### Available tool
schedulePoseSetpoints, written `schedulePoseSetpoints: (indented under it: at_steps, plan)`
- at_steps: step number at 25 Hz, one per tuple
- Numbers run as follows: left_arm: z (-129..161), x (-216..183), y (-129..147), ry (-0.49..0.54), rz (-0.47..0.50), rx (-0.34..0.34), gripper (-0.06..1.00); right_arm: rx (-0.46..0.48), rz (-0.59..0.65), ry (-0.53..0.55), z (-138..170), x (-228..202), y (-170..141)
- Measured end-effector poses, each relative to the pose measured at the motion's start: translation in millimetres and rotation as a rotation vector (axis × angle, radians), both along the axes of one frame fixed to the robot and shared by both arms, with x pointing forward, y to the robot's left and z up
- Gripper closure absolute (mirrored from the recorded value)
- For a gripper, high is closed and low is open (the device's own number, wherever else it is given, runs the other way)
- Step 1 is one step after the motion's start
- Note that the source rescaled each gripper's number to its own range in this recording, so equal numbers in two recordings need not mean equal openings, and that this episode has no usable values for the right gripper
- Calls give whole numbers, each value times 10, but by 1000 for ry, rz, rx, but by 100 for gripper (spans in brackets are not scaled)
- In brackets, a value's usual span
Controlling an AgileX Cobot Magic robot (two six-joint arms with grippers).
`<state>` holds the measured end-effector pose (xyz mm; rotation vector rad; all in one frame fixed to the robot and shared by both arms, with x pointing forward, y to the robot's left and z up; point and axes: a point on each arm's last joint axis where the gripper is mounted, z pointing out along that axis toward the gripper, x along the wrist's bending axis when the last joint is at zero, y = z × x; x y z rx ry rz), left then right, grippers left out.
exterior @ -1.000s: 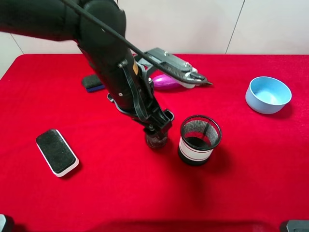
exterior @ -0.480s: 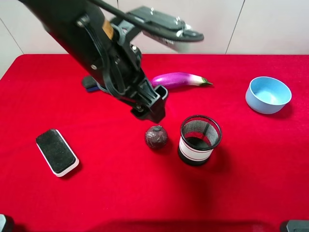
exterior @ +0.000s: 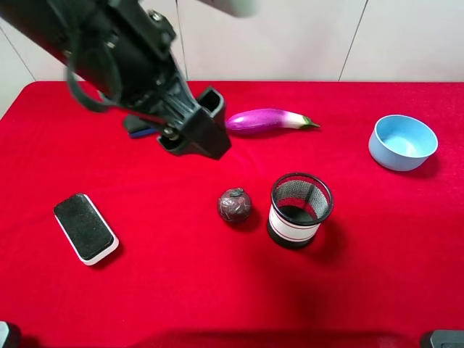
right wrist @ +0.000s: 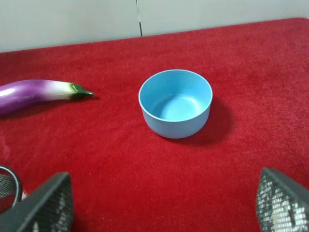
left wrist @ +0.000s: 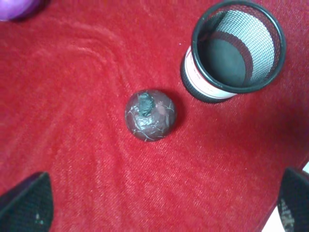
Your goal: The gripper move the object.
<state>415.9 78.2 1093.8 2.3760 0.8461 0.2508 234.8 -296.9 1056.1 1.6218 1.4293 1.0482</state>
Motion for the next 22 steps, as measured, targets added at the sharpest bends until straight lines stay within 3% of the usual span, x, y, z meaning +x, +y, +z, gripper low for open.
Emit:
schedulePoseSetpoints:
  at_steps: [9,22]
  plan:
    - [416,-296,393,-58,-2,-38,-1,0,0,0,0,0,0]
    - [711,-694,1012,-114,20,26,-3,0,0,0,0,0,0]
